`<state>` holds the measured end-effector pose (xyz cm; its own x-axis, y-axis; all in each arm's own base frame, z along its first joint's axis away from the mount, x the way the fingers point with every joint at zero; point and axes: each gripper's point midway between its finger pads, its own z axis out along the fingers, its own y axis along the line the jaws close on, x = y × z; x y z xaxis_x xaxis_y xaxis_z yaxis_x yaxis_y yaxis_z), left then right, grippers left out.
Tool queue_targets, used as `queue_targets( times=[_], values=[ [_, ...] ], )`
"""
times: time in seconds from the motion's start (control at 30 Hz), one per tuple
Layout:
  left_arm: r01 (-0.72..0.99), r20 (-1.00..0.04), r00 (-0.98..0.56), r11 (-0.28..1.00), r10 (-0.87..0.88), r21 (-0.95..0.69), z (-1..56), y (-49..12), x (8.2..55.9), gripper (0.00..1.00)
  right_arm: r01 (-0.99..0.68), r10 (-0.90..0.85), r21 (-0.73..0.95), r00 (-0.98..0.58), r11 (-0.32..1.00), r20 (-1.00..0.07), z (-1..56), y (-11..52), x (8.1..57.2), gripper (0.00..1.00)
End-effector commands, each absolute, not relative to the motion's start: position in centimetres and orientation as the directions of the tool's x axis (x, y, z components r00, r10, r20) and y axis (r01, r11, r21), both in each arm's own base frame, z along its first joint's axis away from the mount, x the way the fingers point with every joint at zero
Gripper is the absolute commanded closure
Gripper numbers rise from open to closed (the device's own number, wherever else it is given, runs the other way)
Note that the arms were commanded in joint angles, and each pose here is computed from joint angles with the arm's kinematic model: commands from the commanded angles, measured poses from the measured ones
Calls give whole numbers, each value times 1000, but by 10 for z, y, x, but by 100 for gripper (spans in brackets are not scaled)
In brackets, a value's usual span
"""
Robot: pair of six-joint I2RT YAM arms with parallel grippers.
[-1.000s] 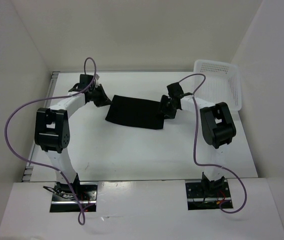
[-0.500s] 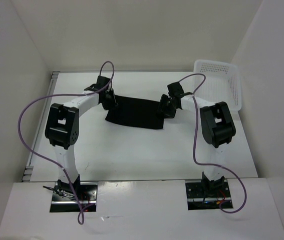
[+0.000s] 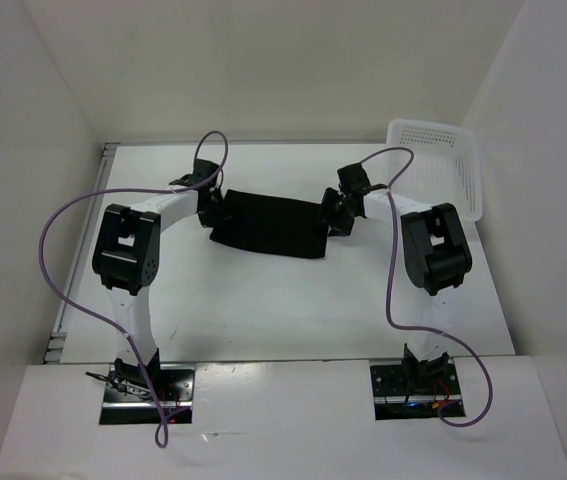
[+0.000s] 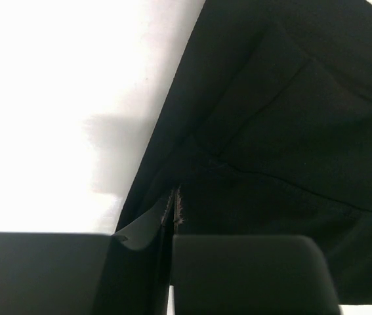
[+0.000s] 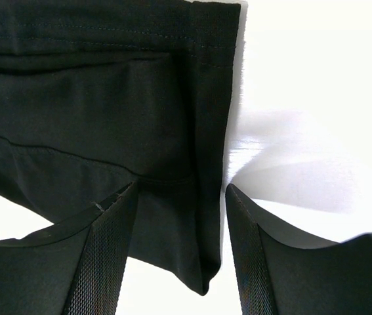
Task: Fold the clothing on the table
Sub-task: Fold the skirt
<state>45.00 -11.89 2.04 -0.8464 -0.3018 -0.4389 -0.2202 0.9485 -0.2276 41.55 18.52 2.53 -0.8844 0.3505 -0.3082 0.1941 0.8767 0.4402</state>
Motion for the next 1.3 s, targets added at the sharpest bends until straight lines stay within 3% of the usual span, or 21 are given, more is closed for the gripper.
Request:
queue_targets(
  times=[0.0,0.23,0.27,0.3,0.4,0.53,0.73,1.27],
  values=[
    [-231,-399,-877,963,-269,-141,-4,-104,432,100,229,337,351,-897,908,-285,2,164,400,38],
    [-223,-391,-881,962,-268,-157,0,-107,430,100,199,332,459,-915,866,-229,-4,187,398,43],
    [-225,-383,-884,962,-267,-153,-3,-106,427,100,200,338,475,-914,857,-225,-3,190,399,47],
    [-225,-383,-884,962,-267,-153,-3,-106,427,100,192,332,492,-918,849,-215,-6,193,398,61],
    [-221,-379,-886,962,-267,-160,-3,-108,426,100,191,330,525,-926,829,-184,-11,201,396,80],
    [-220,-387,-882,962,-268,-164,1,-108,427,100,201,335,509,-924,837,-187,-11,198,397,97],
    [-207,-351,-895,954,-275,-217,-4,-123,416,100,260,374,397,-896,880,-241,19,168,392,99],
    [-89,-283,-942,946,-181,-311,-8,-196,372,100,361,425,270,-873,893,-238,51,120,343,100]
  ],
)
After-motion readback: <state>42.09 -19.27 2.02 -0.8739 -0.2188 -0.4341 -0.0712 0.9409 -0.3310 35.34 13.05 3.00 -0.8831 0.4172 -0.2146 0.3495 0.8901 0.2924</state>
